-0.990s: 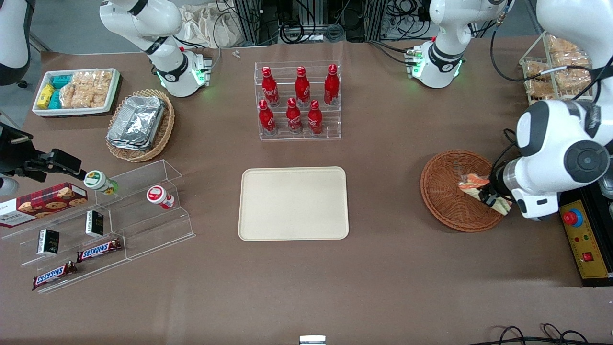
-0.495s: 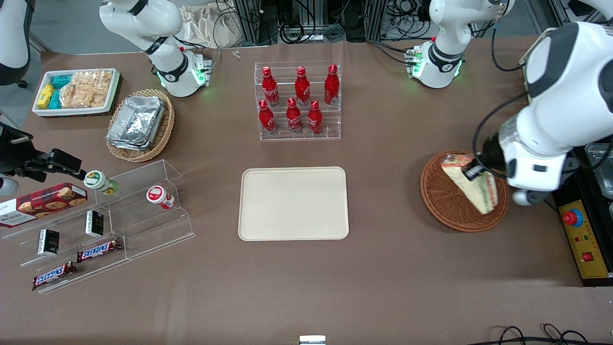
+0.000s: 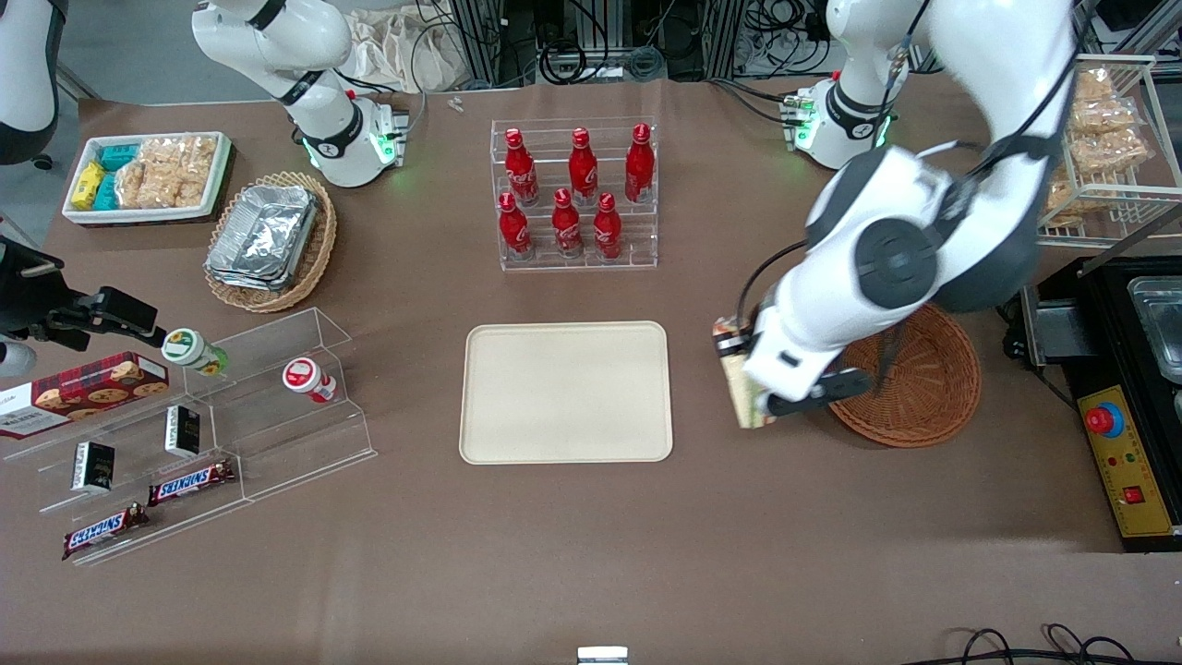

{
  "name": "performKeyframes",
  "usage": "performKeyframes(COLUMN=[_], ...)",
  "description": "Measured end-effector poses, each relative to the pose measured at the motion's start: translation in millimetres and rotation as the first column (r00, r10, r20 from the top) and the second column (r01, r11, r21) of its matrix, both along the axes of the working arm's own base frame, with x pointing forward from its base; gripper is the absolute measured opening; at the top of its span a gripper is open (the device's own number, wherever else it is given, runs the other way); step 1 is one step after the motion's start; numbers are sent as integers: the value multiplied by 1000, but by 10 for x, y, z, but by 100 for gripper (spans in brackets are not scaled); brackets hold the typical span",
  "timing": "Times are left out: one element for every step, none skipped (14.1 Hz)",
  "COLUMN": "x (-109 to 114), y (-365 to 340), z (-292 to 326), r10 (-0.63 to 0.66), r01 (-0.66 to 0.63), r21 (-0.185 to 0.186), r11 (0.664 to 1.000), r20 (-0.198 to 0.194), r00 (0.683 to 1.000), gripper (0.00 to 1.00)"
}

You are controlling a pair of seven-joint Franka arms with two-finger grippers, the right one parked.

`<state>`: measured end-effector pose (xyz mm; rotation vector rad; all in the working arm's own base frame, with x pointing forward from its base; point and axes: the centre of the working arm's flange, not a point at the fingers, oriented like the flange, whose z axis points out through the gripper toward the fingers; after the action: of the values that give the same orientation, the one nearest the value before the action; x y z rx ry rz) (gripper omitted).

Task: Place sandwich from basket to tray
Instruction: 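Lift the sandwich and carry it with the left gripper over the tray, then lower the sandwich onto the cream tray and open the left gripper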

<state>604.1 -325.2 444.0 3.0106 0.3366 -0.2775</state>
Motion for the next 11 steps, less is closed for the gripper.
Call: performKeyframes(x=[0, 1, -4, -18, -48, -86, -131, -193, -275, -356, -419], y=[-149, -260, -347, -410, -471, -528, -594, -701, -841, -970, -1057], z=[-251, -474, -678, -831, -930, -991, -1039, -1094, -1172, -1281, -1412], r10=[-22, -37, -48, -57, -68, -81, -96, -115, -136, -155, -169], r01=[22, 37, 48, 56, 68, 81, 96, 114, 135, 155, 169], r21=[1, 0, -5, -10, -12, -9, -5, -5, -10, -15, -17], r11=[1000, 999, 999, 998, 998, 997, 995, 993, 991, 988, 985], r20=[-6, -6, -7, -12, -18, -24, -26, -22, -12, -3, 0], r00=[1000, 999, 999, 998, 997, 996, 995, 993, 991, 988, 986], gripper=[19, 19, 19, 19, 19, 19, 19, 19, 19, 19, 19])
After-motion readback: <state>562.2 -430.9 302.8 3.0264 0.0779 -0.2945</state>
